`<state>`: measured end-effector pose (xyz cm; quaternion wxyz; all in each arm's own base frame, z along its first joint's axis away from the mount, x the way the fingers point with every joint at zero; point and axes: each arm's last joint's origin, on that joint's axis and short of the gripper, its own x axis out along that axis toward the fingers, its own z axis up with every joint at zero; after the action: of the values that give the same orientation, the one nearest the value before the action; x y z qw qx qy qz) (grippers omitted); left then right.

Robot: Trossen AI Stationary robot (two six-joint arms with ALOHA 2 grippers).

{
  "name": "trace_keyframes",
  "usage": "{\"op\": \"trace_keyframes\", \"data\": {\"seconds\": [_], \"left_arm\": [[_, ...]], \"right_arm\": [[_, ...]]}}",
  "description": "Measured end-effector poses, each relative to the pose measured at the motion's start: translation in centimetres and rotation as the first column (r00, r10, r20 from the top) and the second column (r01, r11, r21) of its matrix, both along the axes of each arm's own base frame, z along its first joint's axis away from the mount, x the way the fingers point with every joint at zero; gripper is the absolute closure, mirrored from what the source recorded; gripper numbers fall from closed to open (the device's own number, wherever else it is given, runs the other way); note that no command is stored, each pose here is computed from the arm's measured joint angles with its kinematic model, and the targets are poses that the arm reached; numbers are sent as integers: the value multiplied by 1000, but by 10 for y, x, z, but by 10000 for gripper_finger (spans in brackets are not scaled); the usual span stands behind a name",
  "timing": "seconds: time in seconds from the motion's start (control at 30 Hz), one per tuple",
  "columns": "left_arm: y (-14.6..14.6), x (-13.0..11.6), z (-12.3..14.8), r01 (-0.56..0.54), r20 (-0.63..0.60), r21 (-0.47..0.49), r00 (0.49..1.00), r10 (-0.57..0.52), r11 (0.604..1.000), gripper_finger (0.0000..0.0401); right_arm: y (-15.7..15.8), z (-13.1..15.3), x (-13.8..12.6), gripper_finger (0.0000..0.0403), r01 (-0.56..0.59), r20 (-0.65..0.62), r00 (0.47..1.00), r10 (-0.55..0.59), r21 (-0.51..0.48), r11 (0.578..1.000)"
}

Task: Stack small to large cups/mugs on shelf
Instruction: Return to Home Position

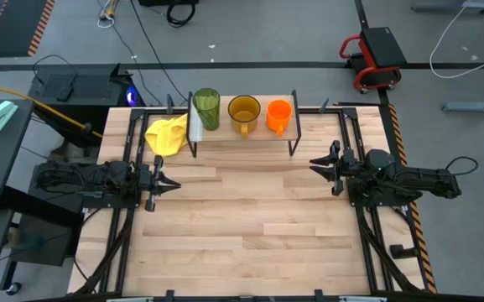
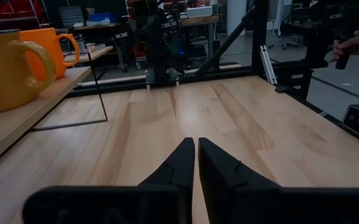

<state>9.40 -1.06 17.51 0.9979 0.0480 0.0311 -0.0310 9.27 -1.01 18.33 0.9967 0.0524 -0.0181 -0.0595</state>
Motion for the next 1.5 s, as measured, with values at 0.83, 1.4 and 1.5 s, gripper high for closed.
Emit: {"op": "trace_keyframes", "data": {"seconds": [0.83, 1.4, 1.5], "left_arm": [[0, 0, 0, 0, 2, 1, 1000, 0, 1000, 376], [0, 0, 0, 0, 2, 1, 1000, 0, 1000, 373], [0, 0, 0, 0, 2, 1, 1000, 0, 1000, 377]], "right_arm": [[0, -9, 2, 298, 0, -26, 1000, 0, 5, 1000], [0, -9, 2, 298, 0, -27, 1000, 0, 6, 1000], [0, -9, 2, 298, 0, -27, 1000, 0, 6, 1000]]}}
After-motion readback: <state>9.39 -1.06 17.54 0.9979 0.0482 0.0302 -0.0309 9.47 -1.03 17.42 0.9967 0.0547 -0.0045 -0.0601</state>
